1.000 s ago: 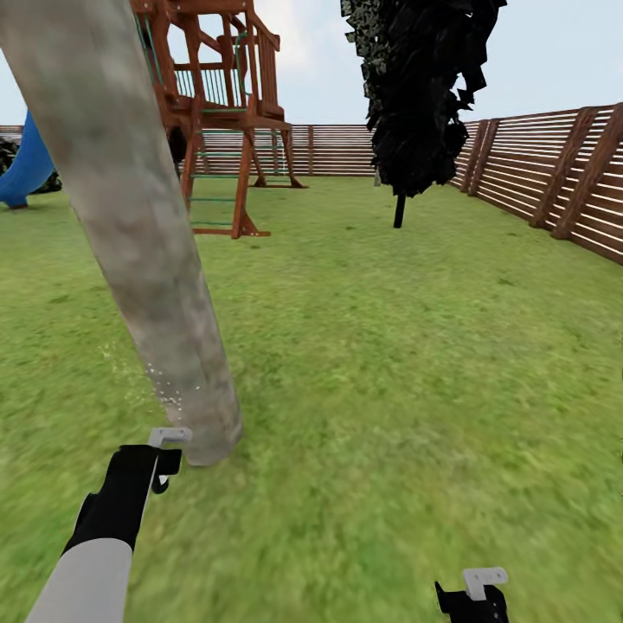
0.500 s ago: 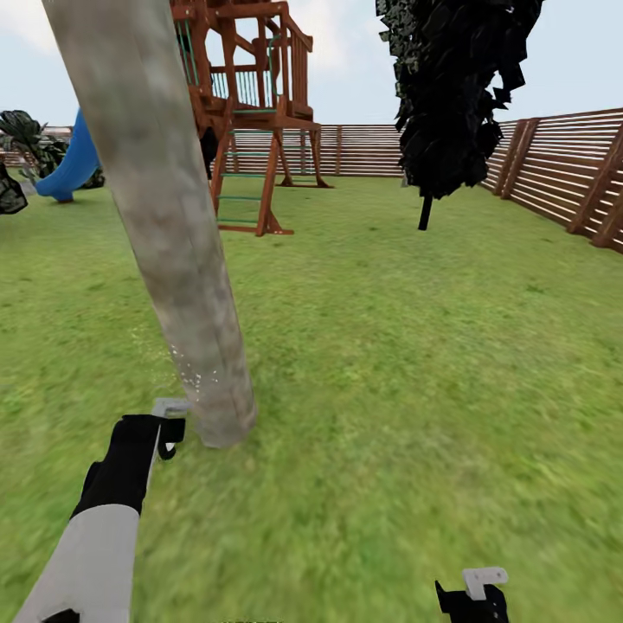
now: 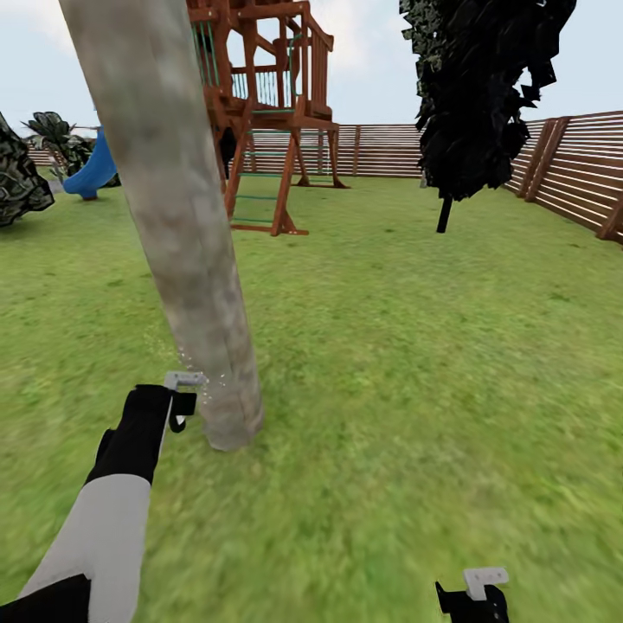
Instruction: In the garden, pick up the pesticide atomizer on the floor and spray pesticide onto both trees until each tree trunk is fully covered.
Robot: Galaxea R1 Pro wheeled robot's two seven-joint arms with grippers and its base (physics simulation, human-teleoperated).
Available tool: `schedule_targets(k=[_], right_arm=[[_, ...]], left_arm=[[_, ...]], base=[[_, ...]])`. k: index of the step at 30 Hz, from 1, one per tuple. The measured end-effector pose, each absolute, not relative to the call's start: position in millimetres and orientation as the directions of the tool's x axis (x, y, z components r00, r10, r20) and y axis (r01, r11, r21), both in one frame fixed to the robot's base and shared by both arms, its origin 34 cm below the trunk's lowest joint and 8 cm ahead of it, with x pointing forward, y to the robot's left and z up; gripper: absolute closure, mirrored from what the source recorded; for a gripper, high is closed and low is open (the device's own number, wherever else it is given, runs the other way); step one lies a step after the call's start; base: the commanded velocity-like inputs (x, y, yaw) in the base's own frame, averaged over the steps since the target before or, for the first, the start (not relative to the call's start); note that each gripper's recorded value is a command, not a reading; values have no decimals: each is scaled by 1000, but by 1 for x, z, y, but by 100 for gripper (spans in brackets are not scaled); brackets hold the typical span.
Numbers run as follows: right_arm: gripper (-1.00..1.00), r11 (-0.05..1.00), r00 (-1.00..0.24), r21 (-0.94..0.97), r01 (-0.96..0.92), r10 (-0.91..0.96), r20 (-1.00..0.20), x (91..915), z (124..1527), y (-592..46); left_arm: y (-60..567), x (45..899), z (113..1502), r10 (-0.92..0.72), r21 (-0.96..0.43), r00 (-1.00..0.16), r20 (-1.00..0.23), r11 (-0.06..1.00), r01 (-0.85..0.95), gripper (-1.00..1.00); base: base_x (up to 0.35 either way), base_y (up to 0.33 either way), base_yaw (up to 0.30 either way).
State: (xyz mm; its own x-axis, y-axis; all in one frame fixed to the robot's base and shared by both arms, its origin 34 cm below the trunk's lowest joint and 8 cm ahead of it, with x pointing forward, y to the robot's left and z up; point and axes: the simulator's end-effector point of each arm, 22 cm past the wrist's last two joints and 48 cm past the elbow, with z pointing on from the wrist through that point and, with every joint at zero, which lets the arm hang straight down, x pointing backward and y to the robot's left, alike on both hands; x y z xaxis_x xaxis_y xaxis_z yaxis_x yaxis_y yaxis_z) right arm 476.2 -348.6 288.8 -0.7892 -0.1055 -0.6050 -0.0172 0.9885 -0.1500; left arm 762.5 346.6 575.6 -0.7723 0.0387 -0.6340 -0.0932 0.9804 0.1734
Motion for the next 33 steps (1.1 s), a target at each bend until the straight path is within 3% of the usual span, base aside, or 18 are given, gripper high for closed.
schedule_targets(k=[16,21,33], right_arm=[[-100,989,-791,-149,-17,-105,-603,476,288,-348],[-100,989,-790,-148,-18,-104,-604,476,288,-347],[-100,989,-790,-147,-19,-105,-603,476,288,-347]], left_arm=[[352,764,593,29,181,-766,-643,977,-115,100],[354,764,599,15,176,-769,-639,976,-127,100],[355,755,584,19,184,-790,-613,976,-120,100]], base=[[-57,-270,8],[176,-217,255],[61,-28,235]])
